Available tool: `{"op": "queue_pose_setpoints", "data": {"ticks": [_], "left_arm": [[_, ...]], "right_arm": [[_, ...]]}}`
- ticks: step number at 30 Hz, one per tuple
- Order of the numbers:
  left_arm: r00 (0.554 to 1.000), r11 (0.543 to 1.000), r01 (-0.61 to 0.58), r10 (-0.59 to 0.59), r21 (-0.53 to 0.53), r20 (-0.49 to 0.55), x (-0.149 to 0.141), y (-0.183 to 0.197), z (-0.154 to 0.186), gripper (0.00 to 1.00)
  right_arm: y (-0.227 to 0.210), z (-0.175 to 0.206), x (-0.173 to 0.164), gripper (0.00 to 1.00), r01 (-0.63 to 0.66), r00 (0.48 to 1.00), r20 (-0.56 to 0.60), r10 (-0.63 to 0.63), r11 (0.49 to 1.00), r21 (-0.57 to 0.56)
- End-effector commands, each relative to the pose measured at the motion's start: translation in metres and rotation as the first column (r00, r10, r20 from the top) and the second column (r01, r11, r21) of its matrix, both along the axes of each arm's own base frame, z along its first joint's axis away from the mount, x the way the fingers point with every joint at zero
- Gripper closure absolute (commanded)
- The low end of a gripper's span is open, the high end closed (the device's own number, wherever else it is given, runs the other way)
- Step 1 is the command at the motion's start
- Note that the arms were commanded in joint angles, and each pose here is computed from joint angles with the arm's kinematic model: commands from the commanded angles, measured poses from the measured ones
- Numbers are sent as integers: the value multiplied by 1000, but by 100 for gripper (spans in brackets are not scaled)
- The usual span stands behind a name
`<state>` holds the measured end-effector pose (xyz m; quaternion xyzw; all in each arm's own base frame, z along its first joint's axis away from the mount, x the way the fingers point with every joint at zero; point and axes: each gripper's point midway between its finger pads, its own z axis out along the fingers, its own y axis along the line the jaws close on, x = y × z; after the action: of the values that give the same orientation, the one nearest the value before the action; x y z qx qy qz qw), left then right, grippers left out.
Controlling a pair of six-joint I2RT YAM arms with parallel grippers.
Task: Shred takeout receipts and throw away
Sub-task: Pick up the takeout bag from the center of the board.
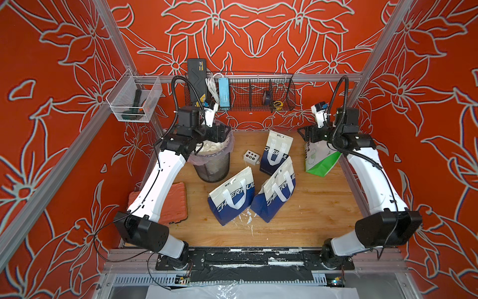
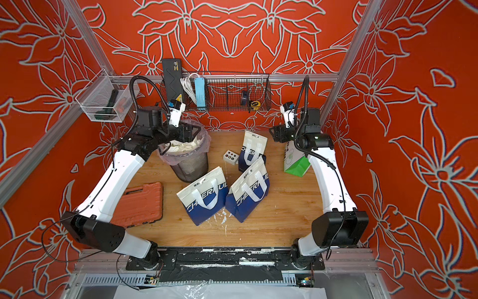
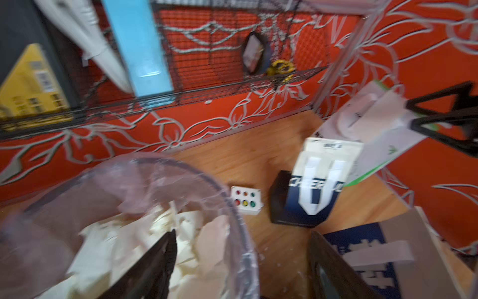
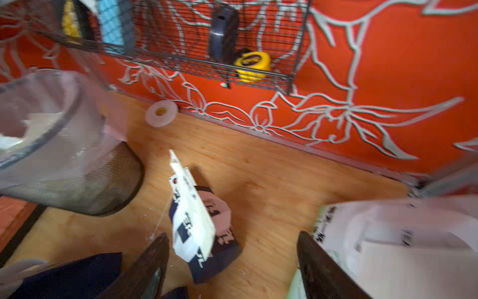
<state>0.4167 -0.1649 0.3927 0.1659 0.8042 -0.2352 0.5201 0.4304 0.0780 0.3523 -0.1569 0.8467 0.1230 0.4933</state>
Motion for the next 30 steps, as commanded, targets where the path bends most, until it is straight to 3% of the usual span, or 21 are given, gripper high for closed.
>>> {"op": "queue_pose_setpoints", "data": {"ticks": [1, 11, 23, 30], "left_arm": [[984, 974, 171, -163, -150, 67, -21, -50, 30, 21], [916, 880, 401, -394, -253, 79, -61, -136, 30, 20], [840, 790, 532, -538, -307, 70, -86, -190, 15, 20], [837, 790, 533, -545, -305, 50, -87, -195, 4, 20]], "right_arm": [[-49, -1, -18, 23, 233, 972, -17, -236, 968, -95], [-127, -12, -64, 24, 437, 897, -33, -440, 897, -73], [-152, -55, -39, 27, 416, 901, -143, -409, 909, 16], [-154, -66, -16, 36, 372, 921, -131, -366, 928, 24]]}}
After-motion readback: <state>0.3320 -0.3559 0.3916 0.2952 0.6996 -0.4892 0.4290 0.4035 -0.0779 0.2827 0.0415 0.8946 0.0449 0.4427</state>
